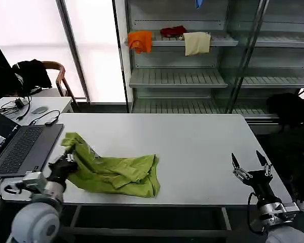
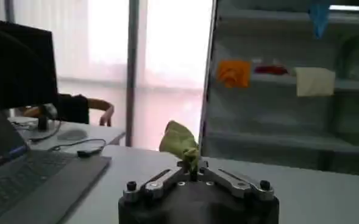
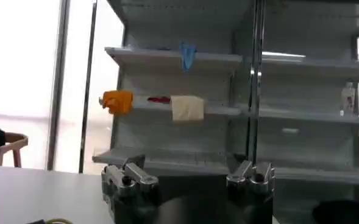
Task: Fold and organize the clothes.
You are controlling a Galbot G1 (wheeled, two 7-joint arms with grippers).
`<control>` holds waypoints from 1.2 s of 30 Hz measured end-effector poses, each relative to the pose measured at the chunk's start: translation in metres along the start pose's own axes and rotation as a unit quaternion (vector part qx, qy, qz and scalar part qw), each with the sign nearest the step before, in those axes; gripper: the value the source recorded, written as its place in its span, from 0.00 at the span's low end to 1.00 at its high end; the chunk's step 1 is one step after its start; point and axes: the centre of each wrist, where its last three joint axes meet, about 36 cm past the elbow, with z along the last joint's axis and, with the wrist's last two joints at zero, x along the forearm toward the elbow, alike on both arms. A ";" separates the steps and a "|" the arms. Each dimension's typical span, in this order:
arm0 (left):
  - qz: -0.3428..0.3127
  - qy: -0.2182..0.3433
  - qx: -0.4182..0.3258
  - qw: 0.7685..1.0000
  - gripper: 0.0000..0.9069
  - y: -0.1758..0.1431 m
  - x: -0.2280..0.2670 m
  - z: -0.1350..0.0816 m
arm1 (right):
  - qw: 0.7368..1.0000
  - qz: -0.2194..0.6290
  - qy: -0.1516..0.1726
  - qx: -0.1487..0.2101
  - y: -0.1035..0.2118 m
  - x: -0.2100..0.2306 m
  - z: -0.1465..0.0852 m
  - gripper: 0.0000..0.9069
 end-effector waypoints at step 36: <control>0.163 0.037 -0.079 0.983 1.00 -0.156 -0.017 0.106 | 1.000 -0.005 0.001 0.000 0.010 -0.002 0.003 1.00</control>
